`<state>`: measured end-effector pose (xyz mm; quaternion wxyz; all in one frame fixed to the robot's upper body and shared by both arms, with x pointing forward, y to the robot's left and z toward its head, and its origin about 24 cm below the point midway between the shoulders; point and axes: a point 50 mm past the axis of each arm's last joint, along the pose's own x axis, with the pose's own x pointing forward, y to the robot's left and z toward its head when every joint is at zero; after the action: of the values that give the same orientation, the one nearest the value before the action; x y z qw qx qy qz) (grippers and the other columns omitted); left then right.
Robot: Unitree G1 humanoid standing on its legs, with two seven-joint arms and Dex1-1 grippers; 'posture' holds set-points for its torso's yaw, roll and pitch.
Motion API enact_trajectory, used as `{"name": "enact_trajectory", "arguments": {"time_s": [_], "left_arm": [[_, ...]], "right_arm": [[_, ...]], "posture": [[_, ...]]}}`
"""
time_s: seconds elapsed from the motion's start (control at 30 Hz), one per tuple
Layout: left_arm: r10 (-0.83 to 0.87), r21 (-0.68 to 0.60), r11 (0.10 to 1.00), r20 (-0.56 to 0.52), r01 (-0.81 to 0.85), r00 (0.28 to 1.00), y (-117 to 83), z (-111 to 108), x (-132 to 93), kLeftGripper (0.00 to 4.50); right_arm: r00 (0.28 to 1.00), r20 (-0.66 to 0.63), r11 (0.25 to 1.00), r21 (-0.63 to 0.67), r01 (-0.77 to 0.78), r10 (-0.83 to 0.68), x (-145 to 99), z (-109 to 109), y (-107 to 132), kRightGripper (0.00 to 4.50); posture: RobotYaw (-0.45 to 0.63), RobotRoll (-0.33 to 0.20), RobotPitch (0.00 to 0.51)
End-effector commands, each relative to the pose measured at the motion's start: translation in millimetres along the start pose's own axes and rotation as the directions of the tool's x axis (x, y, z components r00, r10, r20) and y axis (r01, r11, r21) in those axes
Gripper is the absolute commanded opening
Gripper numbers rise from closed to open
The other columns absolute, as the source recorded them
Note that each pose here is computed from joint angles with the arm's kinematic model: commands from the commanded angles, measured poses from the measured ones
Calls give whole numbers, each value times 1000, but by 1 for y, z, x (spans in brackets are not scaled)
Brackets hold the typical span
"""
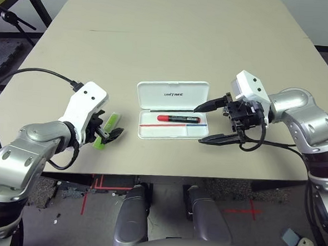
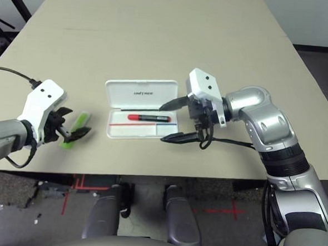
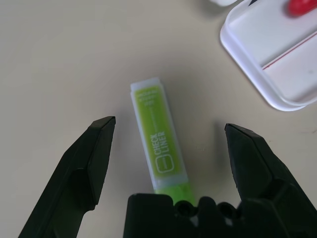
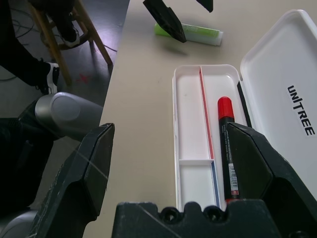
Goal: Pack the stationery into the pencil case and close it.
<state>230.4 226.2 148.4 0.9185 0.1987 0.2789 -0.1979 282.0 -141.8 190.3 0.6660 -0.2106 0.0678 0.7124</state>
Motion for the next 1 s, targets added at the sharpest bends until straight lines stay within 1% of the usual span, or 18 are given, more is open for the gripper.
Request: {"name": "enact_trajectory", "arguments": {"time_s": [0.03, 0.3, 0.4, 0.57, 0.63, 0.67, 0.83, 1.0], "left_arm": [[23, -31, 999, -34, -25, 999, 1, -7, 6, 4500], [18, -75, 997, -65, -23, 998, 1, -13, 13, 4500], [12, -85, 996, -78, -19, 997, 1, -15, 13, 3879], [7, -79, 997, -88, -14, 996, 4, -16, 13, 2071], [7, -71, 997, -87, -13, 996, 5, -15, 13, 1244], [7, -64, 998, -82, -12, 997, 6, -14, 12, 1074], [-16, 1, 1000, -43, 16, 999, 9, -7, 7, 1079], [-117, 107, 988, 26, 113, 993, 7, 5, -4, 1079]], "right_arm": [[1000, -5, 1000, -7, -22, 22, 4, -1, 3, 4469], [1000, -11, 1000, -14, -4, 3, 3, -1, 2, 4469], [1000, -11, 1000, -16, 1, -1, 3, -1, 2, 4500], [1000, -11, 1000, -19, 10, -10, 4, -2, 1, 4500], [1000, -11, 1000, -19, 14, -15, 4, -2, 1, 4500], [1000, -11, 1000, -19, 16, -16, 4, -2, 1, 4500], [1000, -13, 1000, -18, 24, -24, 3, -3, 2, 4500], [999, -22, 999, -10, 37, -37, 0, -5, 3, 4500]], "posture": [[57, 0, 213], [50, 0, 204], [47, 0, 201], [42, 0, 197], [38, 0, 197], [38, 0, 197], [34, 0, 197], [34, 0, 197]]}}
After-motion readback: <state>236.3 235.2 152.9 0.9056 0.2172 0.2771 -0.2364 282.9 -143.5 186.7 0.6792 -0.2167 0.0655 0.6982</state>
